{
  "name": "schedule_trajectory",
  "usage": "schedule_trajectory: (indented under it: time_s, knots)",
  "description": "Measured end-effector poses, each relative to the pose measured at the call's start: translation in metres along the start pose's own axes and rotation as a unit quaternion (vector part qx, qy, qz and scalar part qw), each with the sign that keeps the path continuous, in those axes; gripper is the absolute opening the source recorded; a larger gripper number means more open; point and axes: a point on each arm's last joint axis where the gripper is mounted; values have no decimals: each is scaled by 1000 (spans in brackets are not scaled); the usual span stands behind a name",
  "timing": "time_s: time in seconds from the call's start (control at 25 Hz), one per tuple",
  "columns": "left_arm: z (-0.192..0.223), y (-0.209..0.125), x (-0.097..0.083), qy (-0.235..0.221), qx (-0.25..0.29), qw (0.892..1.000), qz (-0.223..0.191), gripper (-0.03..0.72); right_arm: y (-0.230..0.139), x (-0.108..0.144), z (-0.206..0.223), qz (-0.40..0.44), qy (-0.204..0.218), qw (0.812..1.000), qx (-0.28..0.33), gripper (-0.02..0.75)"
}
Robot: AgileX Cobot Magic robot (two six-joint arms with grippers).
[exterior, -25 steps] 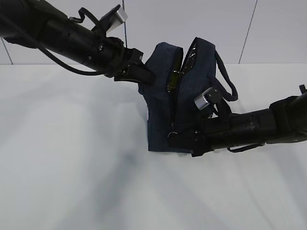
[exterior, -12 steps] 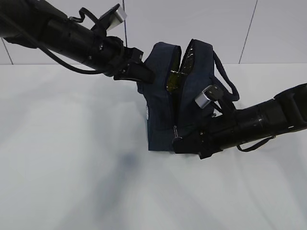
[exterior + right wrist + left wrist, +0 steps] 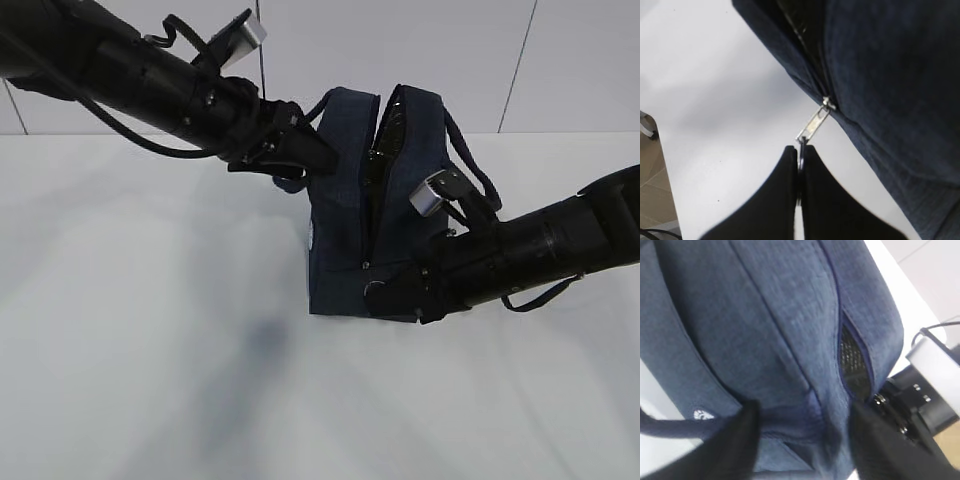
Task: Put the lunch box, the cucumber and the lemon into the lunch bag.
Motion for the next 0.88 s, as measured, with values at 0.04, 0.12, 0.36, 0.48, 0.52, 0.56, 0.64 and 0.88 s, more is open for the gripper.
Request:
schedule_trajectory:
  time_s: [0.04,0.12,0.36,0.48,0.52,0.56,0.64,0.88]
  knots:
    - [0,0,0,-2,2,1000,2,479,0,0,0,1,0,1000,0,0]
    - [0,-1,-2,-11,8,1000,13,489,0,1,0,4,1,1000,1,0]
    - [-11,3,-14,-22,3,997,73,486,0,1,0,10,3,1000,3,0]
    - [-31,13,-33,-26,-17,992,125,486,-1,1,0,10,5,1000,7,0]
    - [-37,15,-39,-28,-21,990,138,484,-1,1,0,12,5,1000,8,0]
    - [-42,16,-44,-29,-23,988,149,478,-1,1,0,12,5,1000,8,0]
    - [-48,17,-50,-35,-19,985,170,456,-1,1,0,12,6,1000,9,0]
    - [-49,5,-54,-65,19,980,188,429,-1,2,-1,14,7,1000,9,0]
Point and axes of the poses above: a point on each arm's last joint axis where the gripper is mounted, z pointing out along that axis toward the gripper, x along the wrist's bending axis when the last joint is at zero, y = z × x, and after that the axes turned 2 degrees about z, right-handed
